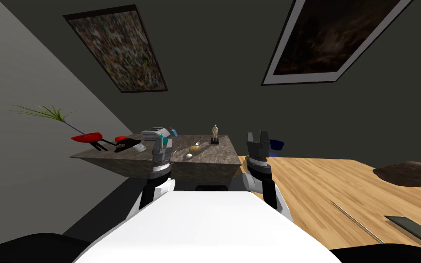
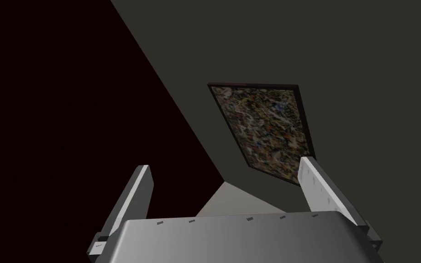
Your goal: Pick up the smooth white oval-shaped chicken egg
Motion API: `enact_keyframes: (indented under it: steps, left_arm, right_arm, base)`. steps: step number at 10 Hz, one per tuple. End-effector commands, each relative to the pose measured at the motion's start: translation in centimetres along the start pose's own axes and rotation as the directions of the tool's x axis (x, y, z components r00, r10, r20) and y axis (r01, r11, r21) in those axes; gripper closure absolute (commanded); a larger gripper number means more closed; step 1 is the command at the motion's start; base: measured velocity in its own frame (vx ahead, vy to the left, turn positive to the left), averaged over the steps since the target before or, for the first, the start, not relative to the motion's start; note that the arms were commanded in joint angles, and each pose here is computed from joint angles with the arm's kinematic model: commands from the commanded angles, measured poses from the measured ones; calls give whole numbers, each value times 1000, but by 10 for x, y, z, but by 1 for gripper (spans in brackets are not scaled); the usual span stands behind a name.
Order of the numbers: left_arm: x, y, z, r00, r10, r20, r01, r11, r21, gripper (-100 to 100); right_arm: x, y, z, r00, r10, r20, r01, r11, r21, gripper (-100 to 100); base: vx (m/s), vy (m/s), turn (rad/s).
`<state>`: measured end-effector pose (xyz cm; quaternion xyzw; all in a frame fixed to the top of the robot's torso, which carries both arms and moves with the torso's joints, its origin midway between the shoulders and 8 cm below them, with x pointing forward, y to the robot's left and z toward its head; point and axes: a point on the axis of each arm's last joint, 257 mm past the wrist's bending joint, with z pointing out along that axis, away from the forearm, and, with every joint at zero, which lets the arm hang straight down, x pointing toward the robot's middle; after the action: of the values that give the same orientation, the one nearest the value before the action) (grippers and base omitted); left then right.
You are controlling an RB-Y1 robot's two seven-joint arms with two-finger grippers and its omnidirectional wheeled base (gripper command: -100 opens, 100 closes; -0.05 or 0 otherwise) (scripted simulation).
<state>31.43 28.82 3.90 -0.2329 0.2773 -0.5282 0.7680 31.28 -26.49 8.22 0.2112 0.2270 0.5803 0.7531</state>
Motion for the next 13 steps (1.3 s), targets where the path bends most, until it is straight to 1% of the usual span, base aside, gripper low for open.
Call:
enact_keyframes:
  steps: [1,4,6,7,8,9,10,11,12,13]
  left_arm:
    - [4,5,2,999,-9,-31,9,1000,-18,-100]
    - [10,17,6,997,-41,-64,36,997,-68,-100]
    - [12,24,10,994,-74,-75,66,992,-104,-100]
    - [13,27,10,994,-74,-75,65,991,-115,-100]
    - [14,33,11,993,-93,-78,81,986,-143,-100]
    - [15,35,13,990,-114,-77,101,982,-157,-100]
    - [15,39,13,990,-114,-78,99,980,-173,-100]
    - [16,44,14,988,-136,-76,119,973,-196,-100]
    - [16,46,14,988,-136,-76,118,972,-205,-100]
    - [17,50,15,985,-158,-72,138,964,-229,-100]
  right_arm:
    - [0,0,0,1000,0,0,0,1000,0,0]
    - [0,0,0,1000,0,0,0,1000,0,0]
    - [0,0,0,1000,0,0,0,1000,0,0]
    - [0,0,0,1000,0,0,0,1000,0,0]
    - [0,0,0,1000,0,0,0,1000,0,0]
    - [0,0,0,1000,0,0,0,1000,0,0]
    - [0,0,0,1000,0,0,0,1000,0,0]
    - [0,0,0,1000,0,0,0,1000,0,0]
    - [0,0,0,1000,0,0,0,1000,0,0]
    - [0,0,0,1000,0,0,0,1000,0,0]
  base:
    - [-11,-5,-54]
    - [-27,-15,-58]
    - [-37,-28,-84]
    - [-29,-24,-29]
    - [-26,-24,-64]
    - [-34,-35,-118]
    - [-27,-26,-29]
    - [-27,-25,-57]
    - [-18,-21,-41]
    - [-22,-27,-63]
